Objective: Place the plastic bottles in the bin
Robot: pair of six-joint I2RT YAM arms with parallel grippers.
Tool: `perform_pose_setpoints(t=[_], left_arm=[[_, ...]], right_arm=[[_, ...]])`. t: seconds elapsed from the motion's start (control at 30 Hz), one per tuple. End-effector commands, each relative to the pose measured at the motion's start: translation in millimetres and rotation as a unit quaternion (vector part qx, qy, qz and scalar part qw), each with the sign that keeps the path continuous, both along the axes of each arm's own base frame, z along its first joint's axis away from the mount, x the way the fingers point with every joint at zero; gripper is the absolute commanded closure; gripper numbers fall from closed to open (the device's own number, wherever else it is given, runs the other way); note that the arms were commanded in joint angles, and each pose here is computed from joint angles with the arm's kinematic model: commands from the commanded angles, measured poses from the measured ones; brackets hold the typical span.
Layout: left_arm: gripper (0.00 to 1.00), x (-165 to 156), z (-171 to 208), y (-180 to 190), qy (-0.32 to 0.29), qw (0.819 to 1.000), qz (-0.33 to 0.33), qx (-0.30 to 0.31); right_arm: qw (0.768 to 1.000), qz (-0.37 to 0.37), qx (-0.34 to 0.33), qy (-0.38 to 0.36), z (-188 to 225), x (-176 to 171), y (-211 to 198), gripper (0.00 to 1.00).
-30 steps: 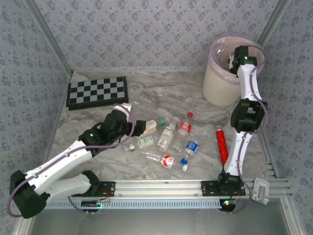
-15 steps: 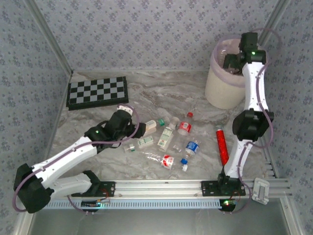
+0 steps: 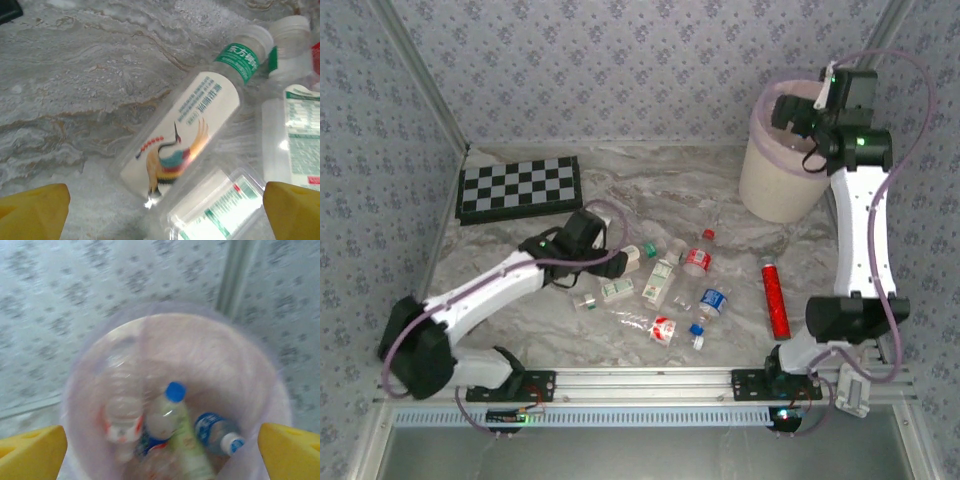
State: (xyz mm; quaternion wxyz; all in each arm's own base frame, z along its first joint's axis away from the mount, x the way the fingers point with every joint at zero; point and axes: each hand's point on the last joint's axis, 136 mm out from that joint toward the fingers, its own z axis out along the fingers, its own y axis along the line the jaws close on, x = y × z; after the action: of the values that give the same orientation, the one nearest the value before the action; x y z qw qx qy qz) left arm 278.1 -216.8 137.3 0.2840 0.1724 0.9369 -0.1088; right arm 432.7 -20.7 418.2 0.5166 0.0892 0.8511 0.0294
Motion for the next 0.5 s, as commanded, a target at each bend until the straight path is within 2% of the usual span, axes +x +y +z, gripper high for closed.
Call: perform_pose_setpoints(t=[0.0, 0.1, 0.3, 0.47], left_arm=[[0.01, 7.7, -6.3, -10.9, 0.028, 0.997, -0.074, 0.019], [0.01, 14.8, -17.5, -15.2, 0.046, 0.993, -0.105, 0.041], [0.01, 27.2, -47.0, -22.2, 0.081, 0.981, -0.15, 0.087], [0.05, 39.6, -74.1, -22.7, 0.111, 0.974, -0.159, 0.121]], right_arm=[[0.987, 0.126, 0.101, -0.017, 6.2, -26.9, 55.2, 0.0], [0.981, 0.152, 0.12, -0.007, -3.9, -51.0, 67.4, 0.0], [0.981, 0.15, 0.124, 0.018, -31.6, -86.5, 68.8, 0.0], [0.981, 0.132, 0.124, 0.075, -76.1, -103.6, 64.6, 0.0]])
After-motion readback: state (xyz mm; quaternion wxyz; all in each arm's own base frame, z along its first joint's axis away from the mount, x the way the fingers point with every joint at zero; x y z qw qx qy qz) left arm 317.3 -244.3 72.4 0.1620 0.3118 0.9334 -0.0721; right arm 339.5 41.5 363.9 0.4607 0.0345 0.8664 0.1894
